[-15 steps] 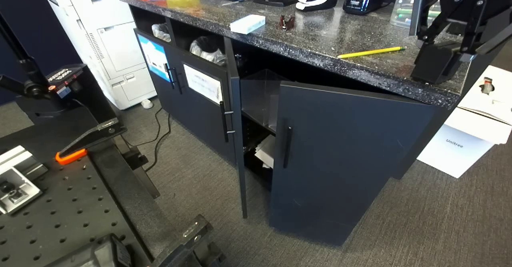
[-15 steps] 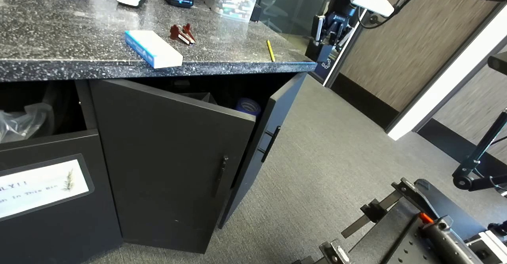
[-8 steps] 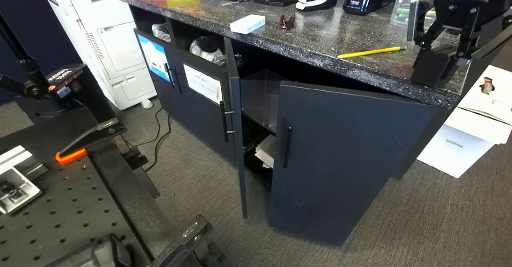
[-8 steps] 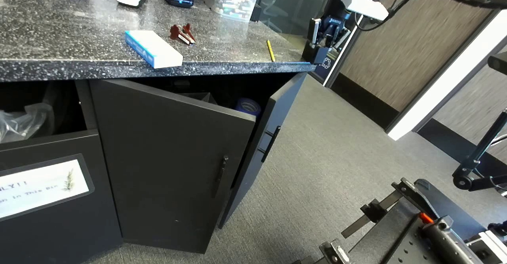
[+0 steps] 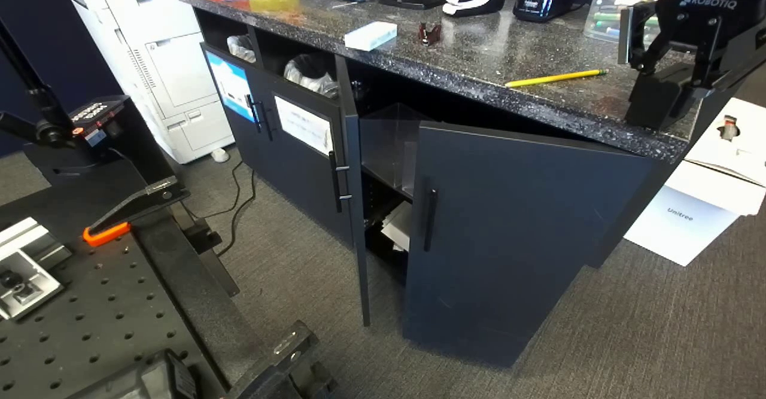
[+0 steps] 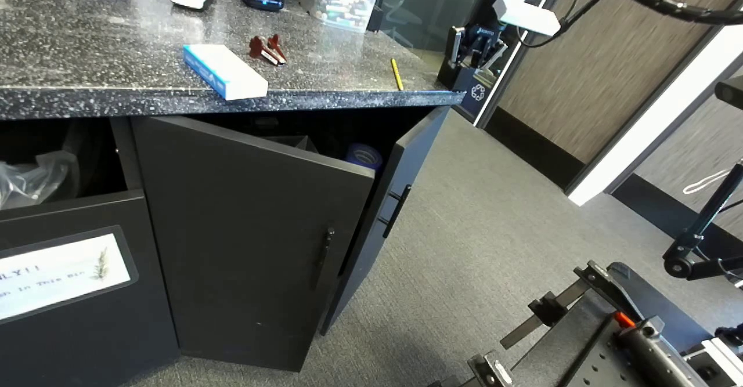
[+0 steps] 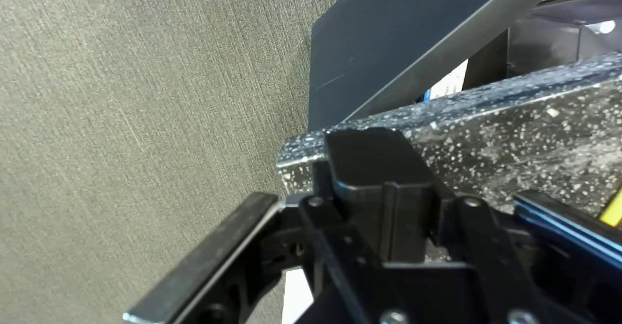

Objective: Move the black box to the front right corner of the counter

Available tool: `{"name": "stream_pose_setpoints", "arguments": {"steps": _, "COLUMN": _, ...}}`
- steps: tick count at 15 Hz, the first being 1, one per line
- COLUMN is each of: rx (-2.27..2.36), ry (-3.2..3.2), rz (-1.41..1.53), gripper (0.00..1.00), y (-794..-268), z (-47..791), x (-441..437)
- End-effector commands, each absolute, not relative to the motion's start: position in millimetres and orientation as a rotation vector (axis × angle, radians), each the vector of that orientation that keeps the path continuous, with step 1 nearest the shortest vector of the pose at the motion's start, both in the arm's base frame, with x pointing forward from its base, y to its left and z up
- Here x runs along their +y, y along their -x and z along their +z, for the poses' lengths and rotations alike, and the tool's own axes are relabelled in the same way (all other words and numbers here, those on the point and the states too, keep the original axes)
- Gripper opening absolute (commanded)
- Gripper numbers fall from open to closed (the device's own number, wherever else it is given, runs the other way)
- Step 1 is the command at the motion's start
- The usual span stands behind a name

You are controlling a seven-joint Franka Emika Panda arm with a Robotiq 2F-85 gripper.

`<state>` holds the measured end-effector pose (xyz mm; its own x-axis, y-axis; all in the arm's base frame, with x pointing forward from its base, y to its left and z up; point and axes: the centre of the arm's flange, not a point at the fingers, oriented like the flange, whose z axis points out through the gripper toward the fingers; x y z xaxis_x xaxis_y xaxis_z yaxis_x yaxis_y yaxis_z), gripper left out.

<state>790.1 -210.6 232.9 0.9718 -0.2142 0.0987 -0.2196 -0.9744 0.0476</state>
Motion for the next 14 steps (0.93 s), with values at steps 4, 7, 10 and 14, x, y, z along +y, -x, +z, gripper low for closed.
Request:
{"name": "stream_pose_setpoints", "arguments": {"steps": 4, "rx": -0.396, "ry": -3.084, "rz": 0.114, "gripper": 0.83, "y": -862, "z": 239, "x": -231}}
{"name": "stream_pose_setpoints", "arguments": {"steps": 7, "rx": -0.385, "ry": -3.117, "rz": -0.035, "gripper": 1.00, "y": -857, "z": 254, "x": -224}}
{"name": "stream_pose_setpoints", "arguments": {"steps": 10, "rx": -0.425, "ry": -3.110, "rz": -0.239, "gripper": 1.00, "y": -833, "z": 293, "x": -206}}
{"name": "stream_pose_setpoints", "arguments": {"steps": 14, "rx": -0.413, "ry": -3.104, "rz": -0.273, "gripper": 1.00, "y": -759, "z": 306, "x": -187}}
